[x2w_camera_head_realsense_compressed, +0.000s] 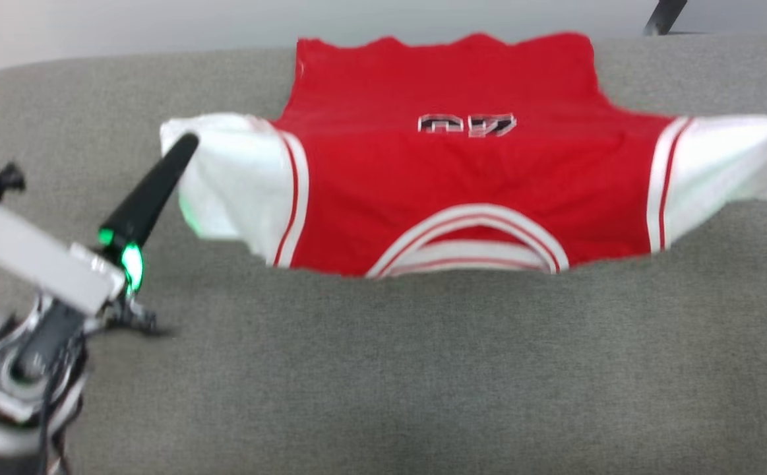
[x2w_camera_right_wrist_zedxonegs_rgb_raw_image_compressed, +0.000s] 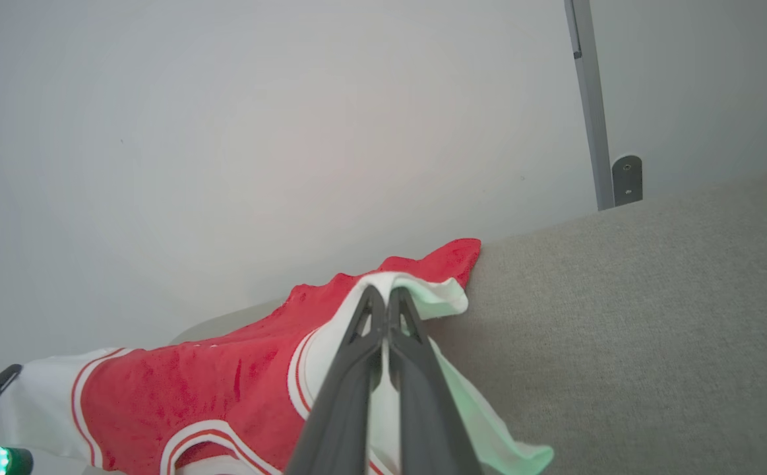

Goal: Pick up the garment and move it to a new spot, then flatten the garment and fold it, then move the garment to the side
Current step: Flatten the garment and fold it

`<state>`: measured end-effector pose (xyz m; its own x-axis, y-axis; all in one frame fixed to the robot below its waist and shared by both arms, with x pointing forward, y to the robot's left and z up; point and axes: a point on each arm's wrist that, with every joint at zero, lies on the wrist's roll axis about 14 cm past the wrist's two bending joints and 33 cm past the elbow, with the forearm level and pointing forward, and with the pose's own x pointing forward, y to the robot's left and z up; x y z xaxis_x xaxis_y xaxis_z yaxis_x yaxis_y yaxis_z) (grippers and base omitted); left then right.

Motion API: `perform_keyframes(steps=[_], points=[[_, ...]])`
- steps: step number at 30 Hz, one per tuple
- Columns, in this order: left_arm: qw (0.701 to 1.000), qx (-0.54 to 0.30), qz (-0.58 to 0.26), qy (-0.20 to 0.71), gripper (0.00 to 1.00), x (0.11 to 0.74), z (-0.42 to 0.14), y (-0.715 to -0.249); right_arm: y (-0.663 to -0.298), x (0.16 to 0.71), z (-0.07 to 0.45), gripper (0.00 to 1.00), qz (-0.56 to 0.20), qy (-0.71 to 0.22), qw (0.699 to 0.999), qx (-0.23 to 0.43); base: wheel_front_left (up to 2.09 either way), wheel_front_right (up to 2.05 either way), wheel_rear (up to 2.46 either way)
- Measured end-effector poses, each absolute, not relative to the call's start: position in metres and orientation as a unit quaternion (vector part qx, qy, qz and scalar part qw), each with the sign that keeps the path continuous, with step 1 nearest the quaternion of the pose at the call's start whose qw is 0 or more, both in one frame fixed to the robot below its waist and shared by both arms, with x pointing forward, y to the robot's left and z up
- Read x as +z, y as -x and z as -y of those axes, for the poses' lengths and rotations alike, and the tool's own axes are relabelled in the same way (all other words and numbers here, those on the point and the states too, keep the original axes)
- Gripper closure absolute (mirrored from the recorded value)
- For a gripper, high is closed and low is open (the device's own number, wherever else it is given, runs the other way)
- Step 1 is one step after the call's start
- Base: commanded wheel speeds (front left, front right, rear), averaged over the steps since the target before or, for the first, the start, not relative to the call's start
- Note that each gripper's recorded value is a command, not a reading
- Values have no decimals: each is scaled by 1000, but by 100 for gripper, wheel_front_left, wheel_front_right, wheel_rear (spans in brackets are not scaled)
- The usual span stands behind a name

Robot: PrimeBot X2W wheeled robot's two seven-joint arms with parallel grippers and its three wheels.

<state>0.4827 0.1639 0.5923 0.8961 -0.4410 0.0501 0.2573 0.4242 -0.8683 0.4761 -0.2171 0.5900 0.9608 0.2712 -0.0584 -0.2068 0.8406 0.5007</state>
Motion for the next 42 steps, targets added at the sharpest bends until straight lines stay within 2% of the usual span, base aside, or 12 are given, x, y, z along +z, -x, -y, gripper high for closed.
perform_keyframes(steps=[7, 11, 21, 24, 29, 37, 42], points=[[836, -208, -96, 499, 100, 595, -162, -441, -438, 590, 222, 100, -79, -246, 960, 112, 0, 0, 0], [839, -181, -120, 498, 100, 576, -166, -424, -424, 579, 222, 100, -107, -246, 958, 103, 0, 0, 0], [902, -117, -201, 364, 100, 493, -171, -421, -425, 521, 209, 100, -216, -176, 955, 104, 0, 0, 0], [927, -103, -232, 276, 100, 460, -173, -419, -427, 498, 205, 100, -243, -155, 952, 105, 0, 0, 0], [931, -104, -273, 219, 100, 419, -154, -410, -423, 461, 194, 100, -285, -131, 942, 116, 0, 0, 0], [930, -90, -285, 212, 100, 395, -144, -404, -406, 405, 181, 100, -350, -106, 922, 129, 0, 0, 0], [932, -87, -292, 195, 100, 385, -144, -402, -407, 391, 180, 100, -357, -84, 921, 134, 0, 0, 0]])
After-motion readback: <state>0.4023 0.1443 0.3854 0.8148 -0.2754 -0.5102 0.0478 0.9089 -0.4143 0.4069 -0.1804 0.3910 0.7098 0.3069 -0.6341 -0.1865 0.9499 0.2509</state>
